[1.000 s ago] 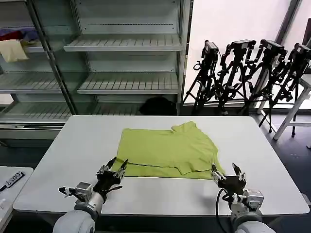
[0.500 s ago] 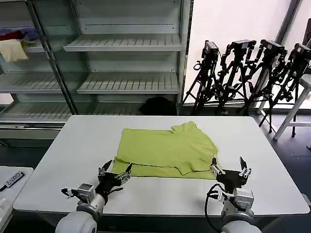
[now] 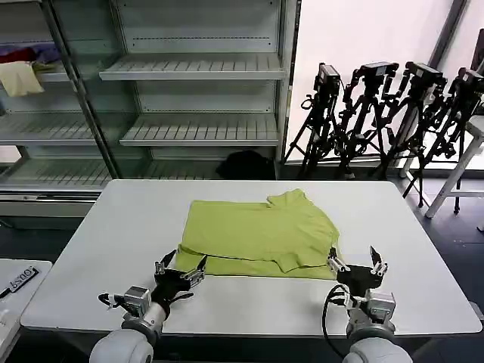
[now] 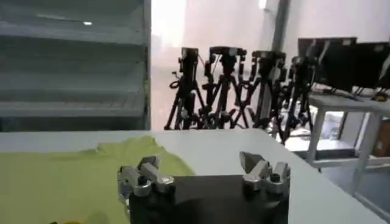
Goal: Fold and organize the clothes.
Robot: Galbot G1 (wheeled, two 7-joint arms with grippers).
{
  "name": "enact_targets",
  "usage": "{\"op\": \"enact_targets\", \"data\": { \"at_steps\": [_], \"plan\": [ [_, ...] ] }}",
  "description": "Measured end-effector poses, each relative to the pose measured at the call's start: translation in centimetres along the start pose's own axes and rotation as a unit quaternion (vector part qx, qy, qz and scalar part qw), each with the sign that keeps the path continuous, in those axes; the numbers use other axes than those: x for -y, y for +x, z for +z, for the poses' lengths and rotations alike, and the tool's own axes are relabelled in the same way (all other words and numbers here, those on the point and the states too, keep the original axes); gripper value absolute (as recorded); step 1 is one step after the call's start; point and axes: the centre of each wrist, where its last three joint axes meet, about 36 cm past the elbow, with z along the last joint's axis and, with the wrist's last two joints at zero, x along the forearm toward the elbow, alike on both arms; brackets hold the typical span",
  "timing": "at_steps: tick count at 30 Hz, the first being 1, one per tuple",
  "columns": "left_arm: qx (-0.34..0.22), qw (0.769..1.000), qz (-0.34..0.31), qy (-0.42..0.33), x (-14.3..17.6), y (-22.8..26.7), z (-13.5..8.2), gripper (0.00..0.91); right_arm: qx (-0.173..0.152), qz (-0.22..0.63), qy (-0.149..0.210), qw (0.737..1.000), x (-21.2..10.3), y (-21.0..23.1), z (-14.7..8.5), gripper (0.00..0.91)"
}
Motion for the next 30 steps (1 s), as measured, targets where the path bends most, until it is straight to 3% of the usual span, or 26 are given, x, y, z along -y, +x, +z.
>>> {"op": "enact_targets", "data": {
  "at_steps": [12,30],
  "plan": [
    [-0.002,1.0,-0.002,-0.006,0.1,-0.1,0.2,0.907,-0.024,-0.067,-0.015,0.997,2.5,-2.5,1.4,0.907],
    [-0.011,1.0,-0.017,-0.021,-0.7,-0.2,0.5,0.907,-0.06,-0.067,-0.01,0.996,4.1,-2.2,3.4,0.907]
  ]
}}
